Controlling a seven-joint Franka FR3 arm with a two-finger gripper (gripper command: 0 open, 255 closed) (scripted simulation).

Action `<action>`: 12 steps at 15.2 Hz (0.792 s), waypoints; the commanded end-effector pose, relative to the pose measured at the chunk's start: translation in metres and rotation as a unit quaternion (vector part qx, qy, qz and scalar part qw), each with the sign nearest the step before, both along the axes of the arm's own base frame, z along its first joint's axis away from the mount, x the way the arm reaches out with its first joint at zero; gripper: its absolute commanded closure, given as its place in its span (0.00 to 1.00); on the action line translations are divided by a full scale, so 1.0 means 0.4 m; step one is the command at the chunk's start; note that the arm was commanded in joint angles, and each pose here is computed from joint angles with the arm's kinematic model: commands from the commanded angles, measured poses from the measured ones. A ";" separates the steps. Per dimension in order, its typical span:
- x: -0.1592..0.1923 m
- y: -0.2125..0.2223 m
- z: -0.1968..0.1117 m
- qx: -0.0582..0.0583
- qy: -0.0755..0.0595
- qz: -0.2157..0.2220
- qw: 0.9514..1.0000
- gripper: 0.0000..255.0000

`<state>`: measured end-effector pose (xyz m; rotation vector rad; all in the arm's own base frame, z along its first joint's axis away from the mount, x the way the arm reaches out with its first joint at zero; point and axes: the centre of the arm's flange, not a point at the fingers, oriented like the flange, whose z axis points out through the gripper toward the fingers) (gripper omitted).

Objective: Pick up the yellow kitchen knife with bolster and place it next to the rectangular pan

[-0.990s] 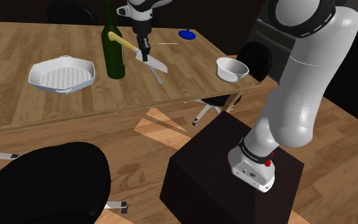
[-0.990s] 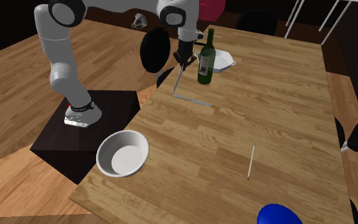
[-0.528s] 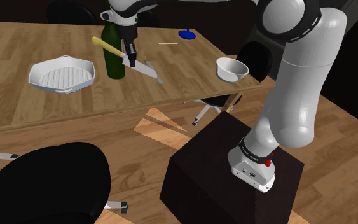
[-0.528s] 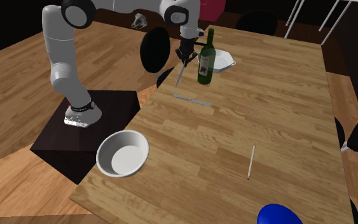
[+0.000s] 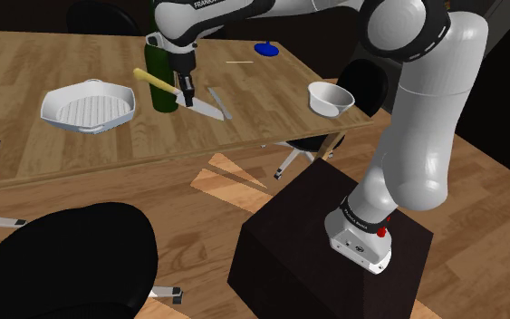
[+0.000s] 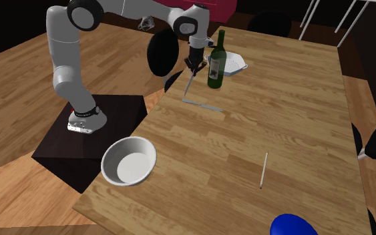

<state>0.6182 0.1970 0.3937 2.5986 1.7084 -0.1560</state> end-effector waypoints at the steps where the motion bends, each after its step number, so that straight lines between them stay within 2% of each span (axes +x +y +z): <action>1: 0.001 -0.001 -0.029 0.000 0.000 0.000 1.000 1.00; 8: 0.001 -0.001 -0.122 0.000 0.000 0.000 1.000 1.00; 12: 0.001 -0.001 -0.129 0.000 0.000 0.000 1.000 1.00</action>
